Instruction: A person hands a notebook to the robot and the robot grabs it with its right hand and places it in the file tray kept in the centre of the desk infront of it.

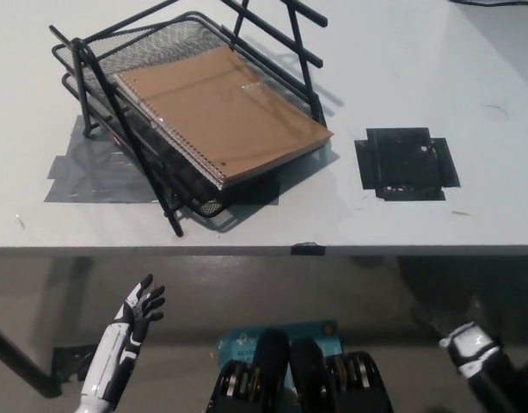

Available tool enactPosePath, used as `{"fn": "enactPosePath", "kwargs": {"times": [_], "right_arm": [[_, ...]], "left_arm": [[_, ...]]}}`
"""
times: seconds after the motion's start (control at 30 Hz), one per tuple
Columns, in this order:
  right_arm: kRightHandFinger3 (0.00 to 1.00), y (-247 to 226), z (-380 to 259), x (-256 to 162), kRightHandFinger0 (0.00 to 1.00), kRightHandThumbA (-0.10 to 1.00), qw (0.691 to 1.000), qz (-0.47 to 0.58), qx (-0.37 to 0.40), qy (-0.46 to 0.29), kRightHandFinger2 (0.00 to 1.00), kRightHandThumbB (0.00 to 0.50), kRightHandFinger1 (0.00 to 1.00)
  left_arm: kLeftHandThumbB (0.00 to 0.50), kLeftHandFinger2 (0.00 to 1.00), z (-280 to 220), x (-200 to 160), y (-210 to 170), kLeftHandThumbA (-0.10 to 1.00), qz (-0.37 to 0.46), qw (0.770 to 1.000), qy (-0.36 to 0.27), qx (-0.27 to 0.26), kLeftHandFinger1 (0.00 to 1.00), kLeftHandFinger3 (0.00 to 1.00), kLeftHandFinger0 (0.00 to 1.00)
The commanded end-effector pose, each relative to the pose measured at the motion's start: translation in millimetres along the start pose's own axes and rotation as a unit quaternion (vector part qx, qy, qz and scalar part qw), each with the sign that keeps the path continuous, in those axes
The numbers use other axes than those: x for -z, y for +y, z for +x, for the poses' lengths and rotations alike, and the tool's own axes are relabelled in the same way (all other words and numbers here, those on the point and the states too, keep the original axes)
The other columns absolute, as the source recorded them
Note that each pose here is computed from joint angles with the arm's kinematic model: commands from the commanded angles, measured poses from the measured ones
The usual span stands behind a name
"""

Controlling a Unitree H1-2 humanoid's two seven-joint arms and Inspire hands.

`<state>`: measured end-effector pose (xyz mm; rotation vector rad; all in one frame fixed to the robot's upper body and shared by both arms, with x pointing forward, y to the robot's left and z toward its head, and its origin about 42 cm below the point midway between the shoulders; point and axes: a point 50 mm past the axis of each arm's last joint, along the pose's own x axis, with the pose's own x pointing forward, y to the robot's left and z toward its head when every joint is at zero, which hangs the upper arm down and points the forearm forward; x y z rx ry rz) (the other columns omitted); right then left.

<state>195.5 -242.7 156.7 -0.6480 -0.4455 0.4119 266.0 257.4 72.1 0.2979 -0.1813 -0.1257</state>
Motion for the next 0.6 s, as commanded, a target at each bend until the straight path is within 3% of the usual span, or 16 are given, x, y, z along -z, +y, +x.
{"fn": "enactPosePath", "kwargs": {"times": [0.0,0.17,0.27,0.37,0.57], "right_arm": [[1.00,35.0,4.6,-29.5,1.00,1.00,0.909,0.403,0.104,-0.011,1.00,0.367,1.00],[1.00,76.7,9.7,29.0,1.00,1.00,0.882,0.444,0.124,0.099,1.00,0.328,1.00],[1.00,81.1,18.0,33.8,1.00,1.00,0.880,0.451,0.107,0.106,1.00,0.306,1.00],[1.00,80.3,20.3,37.1,1.00,1.00,0.881,0.449,0.095,0.113,1.00,0.291,1.00],[1.00,79.7,20.1,38.3,1.00,1.00,0.878,0.455,0.089,0.119,1.00,0.315,1.00]], "left_arm": [[0.401,0.97,-18.2,-8.5,9.5,1.00,-0.018,0.999,-0.021,-0.017,0.93,1.00,0.89],[0.401,0.98,-25.2,-2.6,3.2,1.00,-0.026,0.999,-0.017,-0.016,0.96,1.00,0.94],[0.381,0.98,-21.3,-1.9,9.0,1.00,-0.021,0.999,-0.023,-0.022,0.96,1.00,0.93],[0.394,0.97,-19.4,-1.3,7.9,1.00,-0.022,0.999,-0.021,-0.024,0.94,1.00,0.91],[0.398,0.97,-19.8,-3.2,5.8,1.00,-0.023,0.999,-0.020,-0.024,0.95,1.00,0.95]]}}
